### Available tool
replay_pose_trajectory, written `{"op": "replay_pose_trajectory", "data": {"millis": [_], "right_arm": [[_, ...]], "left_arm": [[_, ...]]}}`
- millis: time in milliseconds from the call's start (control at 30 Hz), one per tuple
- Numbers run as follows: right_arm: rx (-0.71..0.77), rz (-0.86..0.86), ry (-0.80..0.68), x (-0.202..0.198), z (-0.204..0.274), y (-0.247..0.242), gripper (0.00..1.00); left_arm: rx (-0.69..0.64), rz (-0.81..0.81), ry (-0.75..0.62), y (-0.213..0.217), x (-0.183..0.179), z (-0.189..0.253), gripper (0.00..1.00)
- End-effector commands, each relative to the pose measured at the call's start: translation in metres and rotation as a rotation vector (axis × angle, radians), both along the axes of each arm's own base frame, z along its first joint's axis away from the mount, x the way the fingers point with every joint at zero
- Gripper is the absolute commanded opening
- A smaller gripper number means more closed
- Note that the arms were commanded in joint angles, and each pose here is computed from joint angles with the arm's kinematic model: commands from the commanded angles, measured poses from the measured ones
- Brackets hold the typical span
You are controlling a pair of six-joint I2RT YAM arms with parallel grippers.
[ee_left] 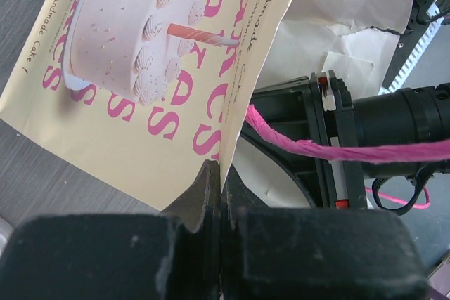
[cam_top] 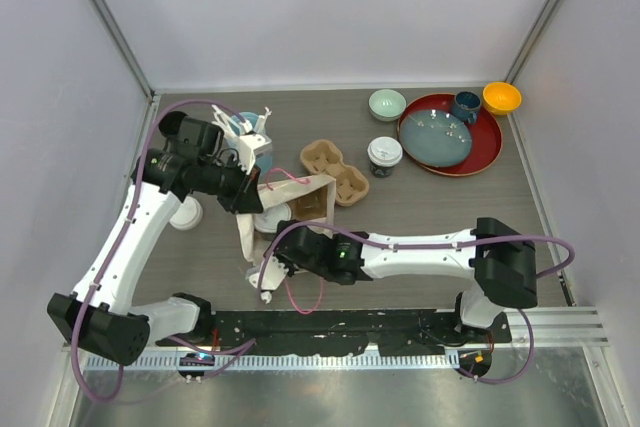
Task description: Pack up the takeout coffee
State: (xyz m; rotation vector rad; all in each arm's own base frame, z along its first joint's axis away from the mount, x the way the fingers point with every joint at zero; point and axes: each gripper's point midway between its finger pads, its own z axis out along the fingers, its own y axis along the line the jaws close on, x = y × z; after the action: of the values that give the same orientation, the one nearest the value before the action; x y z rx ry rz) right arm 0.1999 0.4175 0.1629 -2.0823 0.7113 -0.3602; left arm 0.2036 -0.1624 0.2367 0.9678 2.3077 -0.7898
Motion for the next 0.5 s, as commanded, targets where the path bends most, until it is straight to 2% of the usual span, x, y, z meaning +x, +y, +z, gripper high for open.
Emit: {"op": "replay_pose_trajectory", "data": {"millis": [0, 233, 467], "right_arm": [[-0.082, 0.091, -0.062, -0.004, 0.011, -0.002, 0.01], [0.028, 0.205, -0.047, -0.021, 0.062, 0.007, 0.01], [-0.029, 0.245, -0.013, -0.027, 0.07, -0.001, 0.01]], "left_arm": [[-0.046, -0.1, -0.073, -0.006, -0.007, 0.021, 0.0], [0.005, -0.205, -0.113, 0.003, -0.018, 0.017, 0.0], [0.046, -0.25, -0.143, 0.009, -0.021, 0.011, 0.0]]}}
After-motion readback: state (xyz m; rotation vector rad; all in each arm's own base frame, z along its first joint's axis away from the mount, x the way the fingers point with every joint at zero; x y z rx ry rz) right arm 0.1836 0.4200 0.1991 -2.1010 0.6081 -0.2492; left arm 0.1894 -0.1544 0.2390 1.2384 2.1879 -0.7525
